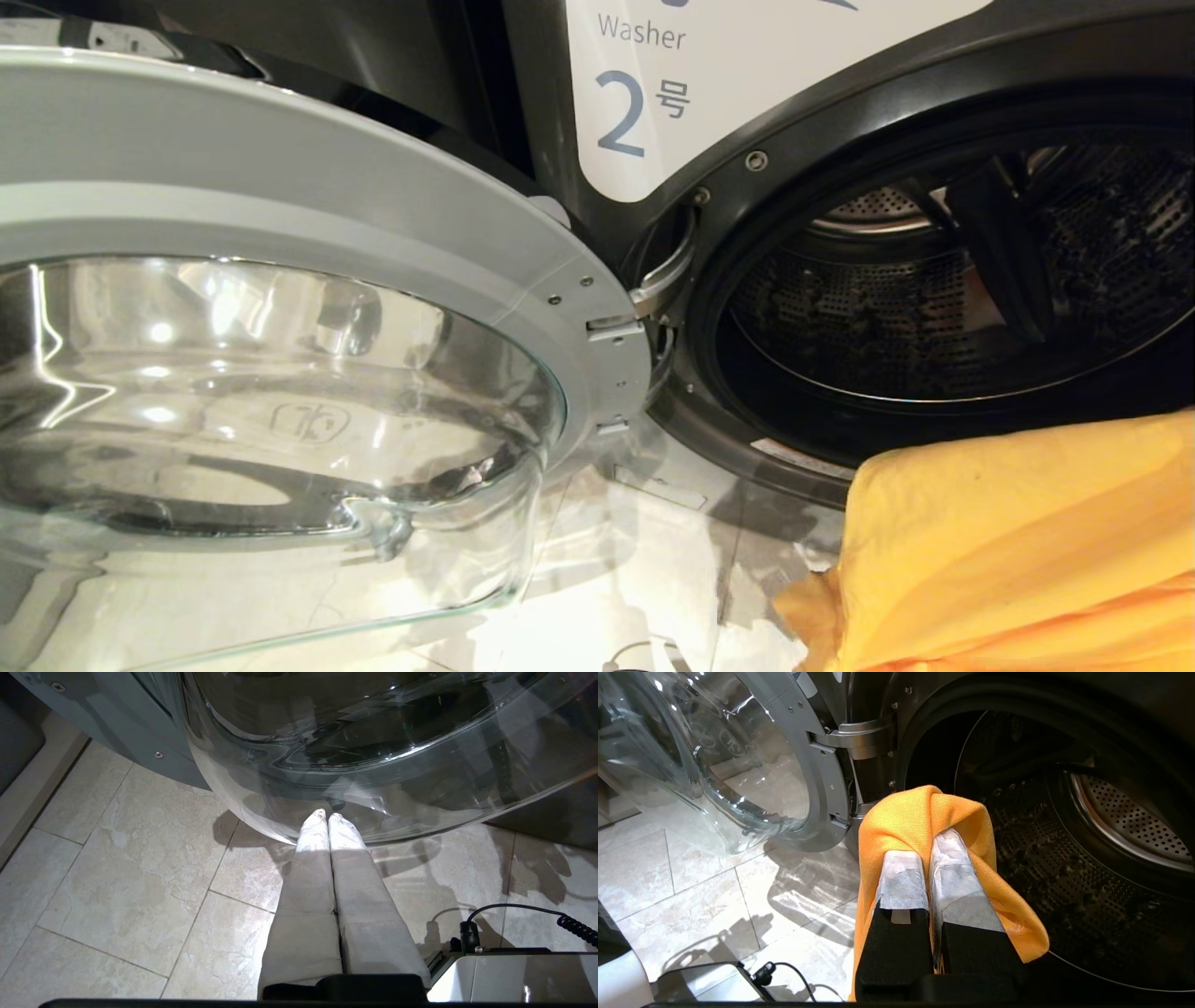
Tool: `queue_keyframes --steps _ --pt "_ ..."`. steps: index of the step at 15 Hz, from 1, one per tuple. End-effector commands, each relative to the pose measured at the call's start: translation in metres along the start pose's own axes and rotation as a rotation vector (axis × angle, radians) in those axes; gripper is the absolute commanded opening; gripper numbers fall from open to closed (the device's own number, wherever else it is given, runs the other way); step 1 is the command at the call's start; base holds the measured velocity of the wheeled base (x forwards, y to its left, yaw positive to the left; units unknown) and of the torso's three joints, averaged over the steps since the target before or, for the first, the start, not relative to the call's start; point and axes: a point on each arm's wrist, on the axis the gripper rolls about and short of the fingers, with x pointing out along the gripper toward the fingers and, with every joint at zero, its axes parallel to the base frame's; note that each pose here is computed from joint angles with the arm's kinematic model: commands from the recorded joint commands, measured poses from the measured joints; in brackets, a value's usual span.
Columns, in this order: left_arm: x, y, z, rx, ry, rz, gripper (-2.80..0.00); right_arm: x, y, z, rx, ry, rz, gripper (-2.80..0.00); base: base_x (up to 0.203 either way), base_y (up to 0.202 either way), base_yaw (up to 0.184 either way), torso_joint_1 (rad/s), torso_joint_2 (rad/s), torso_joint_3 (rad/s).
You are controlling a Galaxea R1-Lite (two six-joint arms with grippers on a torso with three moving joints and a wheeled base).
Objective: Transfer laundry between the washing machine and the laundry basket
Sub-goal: Pick a cloth and place it into the basket
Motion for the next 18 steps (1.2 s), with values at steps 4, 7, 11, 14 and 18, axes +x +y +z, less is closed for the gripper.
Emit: queue_keyframes --steps 4,7,11,14,18 --pt "0.0000 0.0000 0.0000 0.000 0.000 0.000 -2.80 0.0063 -0.0004 0.0008 -0.002 0.014 0.005 -2.80 0.000 0.000 0.000 0.000 0.00 0.000" --pt "0.0000 0.0000 0.0000 0.000 0.000 0.000 -2.80 0.0097 -0.0010 0.0028 0.001 0.019 0.006 -2.80 0.000 0.000 0.000 0.000 0.00 0.000" --pt "0.0000 0.0000 0.0000 0.000 0.000 0.000 -2.80 0.0104 -0.0008 0.0018 0.001 0.024 0.008 -2.80 0.001 0.001 -0.020 0.001 0.00 -0.001" --pt "0.0000 0.0000 0.0000 0.000 0.000 0.000 -2.80 0.0108 -0.0003 -0.0001 0.001 0.030 0.009 -2.80 0.000 0.007 -0.166 0.006 0.00 0.004" --pt "0.0000 0.0000 0.0000 0.000 0.000 0.000 -2.80 0.0113 -0.0002 -0.0003 0.001 0.032 0.010 -2.80 -0.002 0.009 -0.166 0.003 0.00 0.005"
